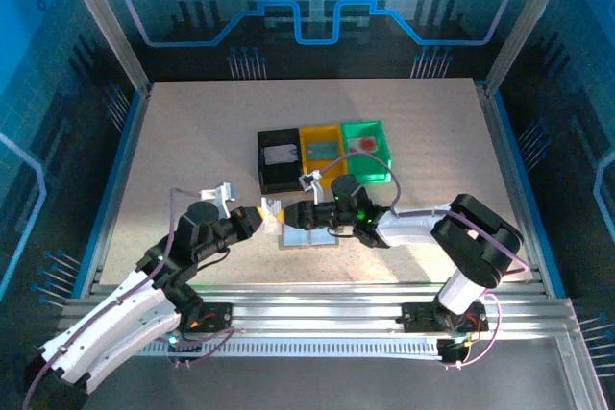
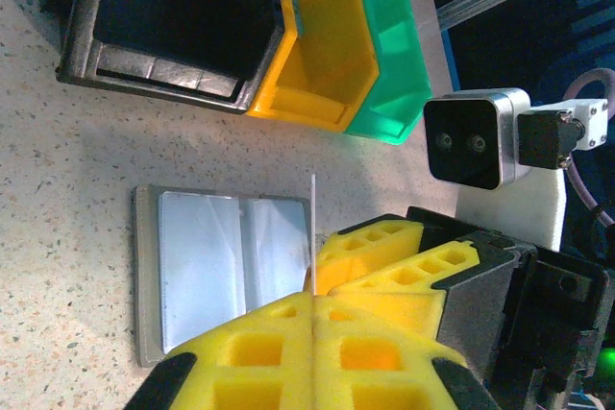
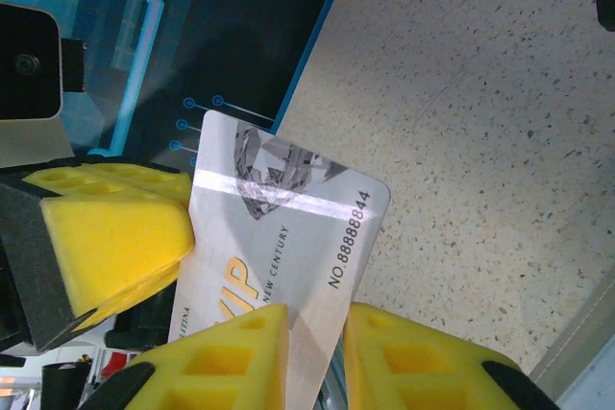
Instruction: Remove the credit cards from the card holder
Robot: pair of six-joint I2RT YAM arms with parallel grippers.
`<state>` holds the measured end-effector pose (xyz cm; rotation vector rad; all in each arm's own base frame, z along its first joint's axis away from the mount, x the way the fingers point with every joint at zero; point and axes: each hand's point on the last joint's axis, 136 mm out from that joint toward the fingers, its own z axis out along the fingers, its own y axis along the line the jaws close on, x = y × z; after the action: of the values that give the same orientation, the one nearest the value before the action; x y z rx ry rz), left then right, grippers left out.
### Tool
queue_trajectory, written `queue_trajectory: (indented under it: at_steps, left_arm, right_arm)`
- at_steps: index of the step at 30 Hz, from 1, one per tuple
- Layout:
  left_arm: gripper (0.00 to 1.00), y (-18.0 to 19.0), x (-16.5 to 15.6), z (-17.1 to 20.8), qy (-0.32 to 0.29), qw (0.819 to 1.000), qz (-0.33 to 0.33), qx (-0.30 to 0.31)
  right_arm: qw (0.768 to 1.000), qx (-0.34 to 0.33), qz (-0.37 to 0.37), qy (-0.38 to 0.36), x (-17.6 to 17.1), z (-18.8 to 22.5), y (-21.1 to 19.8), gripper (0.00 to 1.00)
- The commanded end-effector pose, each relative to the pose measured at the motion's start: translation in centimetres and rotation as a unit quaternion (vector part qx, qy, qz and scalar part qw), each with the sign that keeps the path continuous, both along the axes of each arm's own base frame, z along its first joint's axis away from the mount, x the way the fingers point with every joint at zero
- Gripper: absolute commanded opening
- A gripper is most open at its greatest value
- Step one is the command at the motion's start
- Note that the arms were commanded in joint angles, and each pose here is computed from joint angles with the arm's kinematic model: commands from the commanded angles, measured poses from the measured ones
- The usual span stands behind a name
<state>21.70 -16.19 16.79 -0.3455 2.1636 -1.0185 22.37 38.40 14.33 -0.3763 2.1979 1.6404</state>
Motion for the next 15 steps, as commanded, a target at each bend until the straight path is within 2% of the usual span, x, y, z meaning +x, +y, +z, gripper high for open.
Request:
queue_trajectory:
  at_steps: [1,15]
  left_arm:
    - [0.0,-0.1,-0.3,-1.5,0.023,1.0,-0.004,0.001]
    - [0.0,0.0,-0.4,-2.0,0.026,1.0,-0.003,0.003]
  right_arm:
    - [0.996,0.074,0.037,-0.046,-1.1,4.5,0.7,0.19]
    - [0.992,0.105,0.045,-0.046,-1.1,5.6,0.5,0.17]
